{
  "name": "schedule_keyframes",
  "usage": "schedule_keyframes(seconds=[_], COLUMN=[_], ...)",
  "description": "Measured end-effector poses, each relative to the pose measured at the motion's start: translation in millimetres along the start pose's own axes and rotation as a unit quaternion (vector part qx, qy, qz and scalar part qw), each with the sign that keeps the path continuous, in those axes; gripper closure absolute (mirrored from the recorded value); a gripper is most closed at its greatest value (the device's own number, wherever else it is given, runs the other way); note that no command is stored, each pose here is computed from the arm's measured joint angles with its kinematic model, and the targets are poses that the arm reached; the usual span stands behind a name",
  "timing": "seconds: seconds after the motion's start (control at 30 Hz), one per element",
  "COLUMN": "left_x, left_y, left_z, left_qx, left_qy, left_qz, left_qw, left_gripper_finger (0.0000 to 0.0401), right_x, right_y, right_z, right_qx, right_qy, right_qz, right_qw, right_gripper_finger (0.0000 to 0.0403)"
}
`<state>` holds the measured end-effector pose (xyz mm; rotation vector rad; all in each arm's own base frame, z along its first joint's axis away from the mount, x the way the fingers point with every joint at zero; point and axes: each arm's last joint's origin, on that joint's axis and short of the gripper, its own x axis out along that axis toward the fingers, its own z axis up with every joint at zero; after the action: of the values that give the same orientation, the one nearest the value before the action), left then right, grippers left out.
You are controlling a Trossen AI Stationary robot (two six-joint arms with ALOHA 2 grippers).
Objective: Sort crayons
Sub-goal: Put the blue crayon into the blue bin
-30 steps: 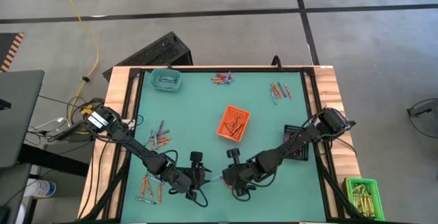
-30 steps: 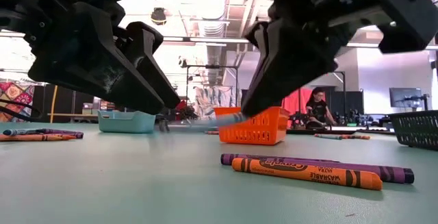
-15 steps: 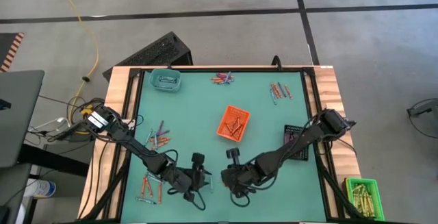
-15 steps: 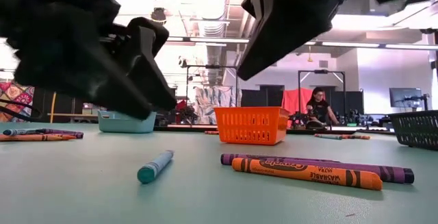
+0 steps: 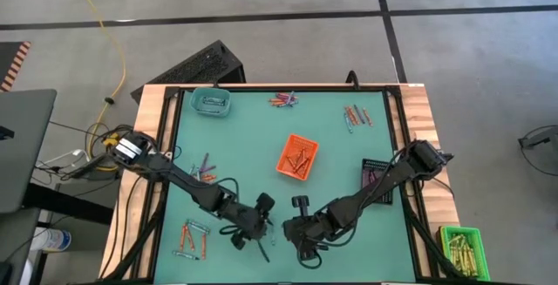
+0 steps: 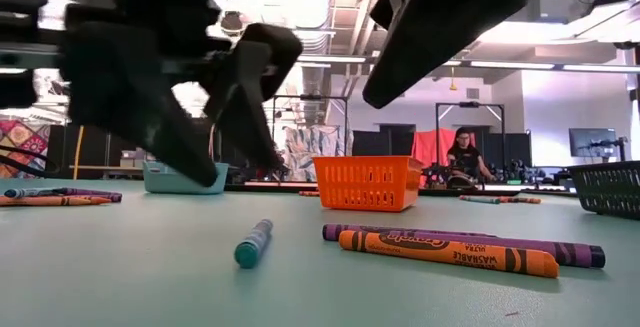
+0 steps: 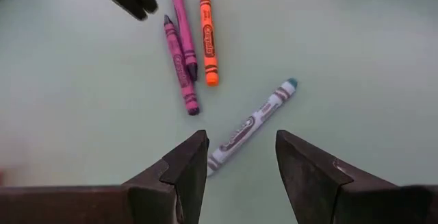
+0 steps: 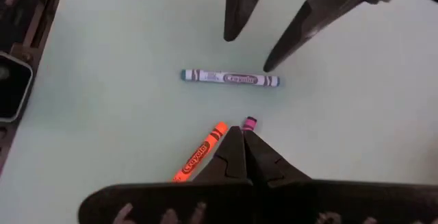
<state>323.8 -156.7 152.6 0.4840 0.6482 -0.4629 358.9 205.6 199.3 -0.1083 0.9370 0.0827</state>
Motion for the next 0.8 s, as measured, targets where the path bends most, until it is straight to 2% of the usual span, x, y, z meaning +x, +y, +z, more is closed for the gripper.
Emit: schedule_keyframes(seconds=[0.2, 0.4, 0.67, 0.8], left_x=[-2.0, -2.1, 32.2, 37.9], left_y=[19.1, 33.6, 34.0, 32.2], left_z=[10.6, 3.9, -9.5, -0.5], left_qx=[0.039, 0.052, 0.065, 0.087], left_qy=[-0.007, -0.007, 0.038, 0.045], left_qz=[-0.054, -0.08, -0.119, -0.124], left_qw=[0.998, 0.995, 0.99, 0.987], left_gripper_finger=[0.0239, 0.0239, 0.0239, 0.0239], right_x=[-3.7, -10.4, -8.7, -5.3], right_y=[11.9, 31.4, 58.7, 65.4], right_z=[-4.4, -11.6, -16.2, -19.7], right_qx=[0.023, 0.053, 0.07, 0.076], right_qy=[0.001, -0.005, -0.05, -0.053], right_qz=[0.008, 0.01, 0.023, 0.023], right_qw=[1.0, 0.999, 0.996, 0.995], right_gripper_finger=[0.0403, 0.0403, 0.0403, 0.0403])
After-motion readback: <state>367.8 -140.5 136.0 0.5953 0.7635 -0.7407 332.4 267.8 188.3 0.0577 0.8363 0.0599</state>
